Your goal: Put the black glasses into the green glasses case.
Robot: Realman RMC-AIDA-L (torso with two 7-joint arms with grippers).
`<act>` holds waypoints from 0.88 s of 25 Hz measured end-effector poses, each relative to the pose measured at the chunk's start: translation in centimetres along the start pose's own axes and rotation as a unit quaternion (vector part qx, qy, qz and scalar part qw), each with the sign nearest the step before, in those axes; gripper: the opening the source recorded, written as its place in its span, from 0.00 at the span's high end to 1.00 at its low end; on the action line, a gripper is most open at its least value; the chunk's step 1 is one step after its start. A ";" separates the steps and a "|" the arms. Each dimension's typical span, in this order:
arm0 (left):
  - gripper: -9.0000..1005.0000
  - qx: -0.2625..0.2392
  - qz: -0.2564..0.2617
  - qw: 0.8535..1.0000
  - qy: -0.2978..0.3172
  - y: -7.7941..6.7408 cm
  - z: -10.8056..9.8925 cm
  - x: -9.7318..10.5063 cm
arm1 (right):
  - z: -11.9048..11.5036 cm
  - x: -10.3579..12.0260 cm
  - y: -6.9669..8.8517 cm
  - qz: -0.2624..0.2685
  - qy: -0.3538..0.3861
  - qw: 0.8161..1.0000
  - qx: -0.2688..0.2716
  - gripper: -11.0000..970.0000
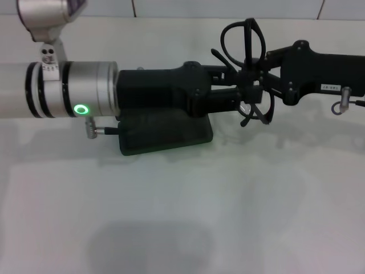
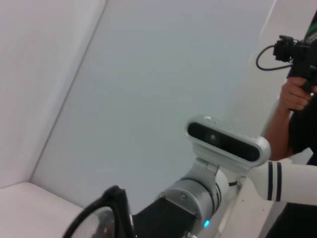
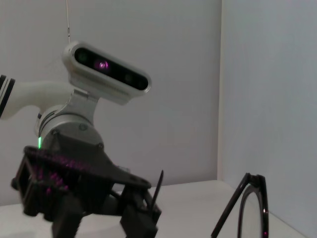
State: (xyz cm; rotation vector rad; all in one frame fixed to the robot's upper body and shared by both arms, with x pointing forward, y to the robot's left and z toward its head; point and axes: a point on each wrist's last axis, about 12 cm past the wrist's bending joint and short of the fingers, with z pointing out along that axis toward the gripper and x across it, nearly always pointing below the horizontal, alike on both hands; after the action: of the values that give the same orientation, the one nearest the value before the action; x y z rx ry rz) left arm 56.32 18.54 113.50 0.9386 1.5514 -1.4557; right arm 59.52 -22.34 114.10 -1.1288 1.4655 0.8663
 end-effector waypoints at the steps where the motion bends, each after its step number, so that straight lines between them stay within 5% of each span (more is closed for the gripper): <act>1: 0.53 0.000 0.000 1.000 0.000 0.0 0.0 0.0 | 0.0 0.0 0.0 0.000 0.000 1.000 0.000 0.88; 12: 0.53 0.000 0.002 1.000 0.000 0.0 0.2 -0.1 | 0.3 0.1 1.4 -0.004 0.011 0.998 -0.060 0.88; 22: 0.53 -0.003 -0.003 1.000 -0.004 -0.1 0.0 0.4 | -0.7 0.7 1.1 0.003 0.013 0.999 -0.036 0.88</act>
State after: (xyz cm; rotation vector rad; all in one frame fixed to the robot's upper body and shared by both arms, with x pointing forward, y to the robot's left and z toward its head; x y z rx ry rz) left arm 56.11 18.56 113.19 0.9233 1.5531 -1.4573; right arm 58.22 -22.81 113.46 -1.1925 1.4703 0.9179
